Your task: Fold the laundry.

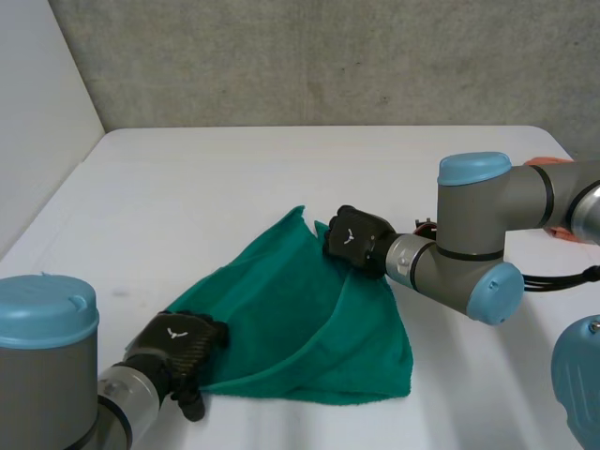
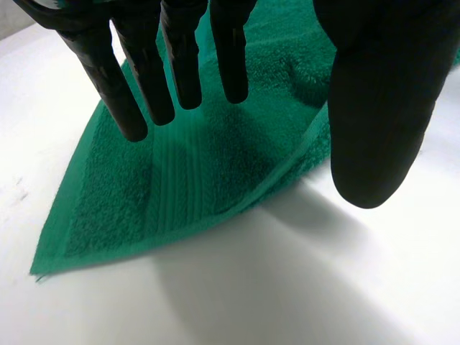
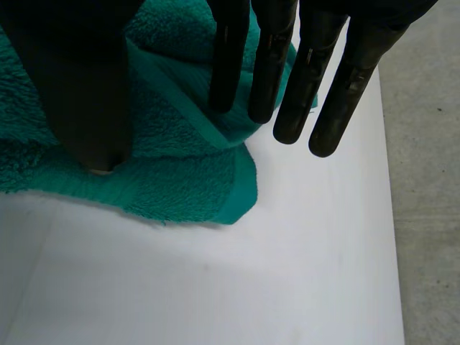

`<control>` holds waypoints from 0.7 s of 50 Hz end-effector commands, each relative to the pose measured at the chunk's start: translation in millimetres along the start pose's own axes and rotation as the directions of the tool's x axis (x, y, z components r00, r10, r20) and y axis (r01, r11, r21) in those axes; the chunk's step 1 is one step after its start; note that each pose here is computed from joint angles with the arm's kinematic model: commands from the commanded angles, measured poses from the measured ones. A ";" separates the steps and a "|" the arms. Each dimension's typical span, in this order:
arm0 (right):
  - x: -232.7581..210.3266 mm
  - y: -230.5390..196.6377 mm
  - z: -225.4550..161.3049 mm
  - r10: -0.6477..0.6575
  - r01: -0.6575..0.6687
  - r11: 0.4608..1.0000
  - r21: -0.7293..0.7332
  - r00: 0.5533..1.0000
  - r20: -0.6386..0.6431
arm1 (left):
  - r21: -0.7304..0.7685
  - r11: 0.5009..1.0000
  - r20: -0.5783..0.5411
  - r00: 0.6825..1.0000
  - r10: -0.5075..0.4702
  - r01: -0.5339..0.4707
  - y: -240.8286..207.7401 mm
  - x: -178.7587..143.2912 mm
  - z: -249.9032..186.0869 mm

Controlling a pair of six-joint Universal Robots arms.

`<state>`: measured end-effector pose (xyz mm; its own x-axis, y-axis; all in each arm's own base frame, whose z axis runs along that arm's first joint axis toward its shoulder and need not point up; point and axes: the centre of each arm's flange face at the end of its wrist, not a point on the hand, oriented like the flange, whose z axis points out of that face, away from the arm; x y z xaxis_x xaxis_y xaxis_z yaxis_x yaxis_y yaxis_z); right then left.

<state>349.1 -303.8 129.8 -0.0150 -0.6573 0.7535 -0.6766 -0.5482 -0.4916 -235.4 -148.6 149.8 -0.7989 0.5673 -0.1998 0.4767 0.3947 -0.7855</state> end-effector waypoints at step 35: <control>57.6 28.6 -127.0 0.484 -0.557 0.809 -0.187 0.812 -0.326 | 0.074 0.996 0.006 0.998 0.057 -0.057 -10.1 20.5 27.4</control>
<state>247.4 -304.7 214.2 -0.5593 -0.6527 0.5110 -0.6543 -0.0310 -0.7556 -266.9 -157.0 135.5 -0.7611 0.6070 -0.2285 0.4925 0.3116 -0.8127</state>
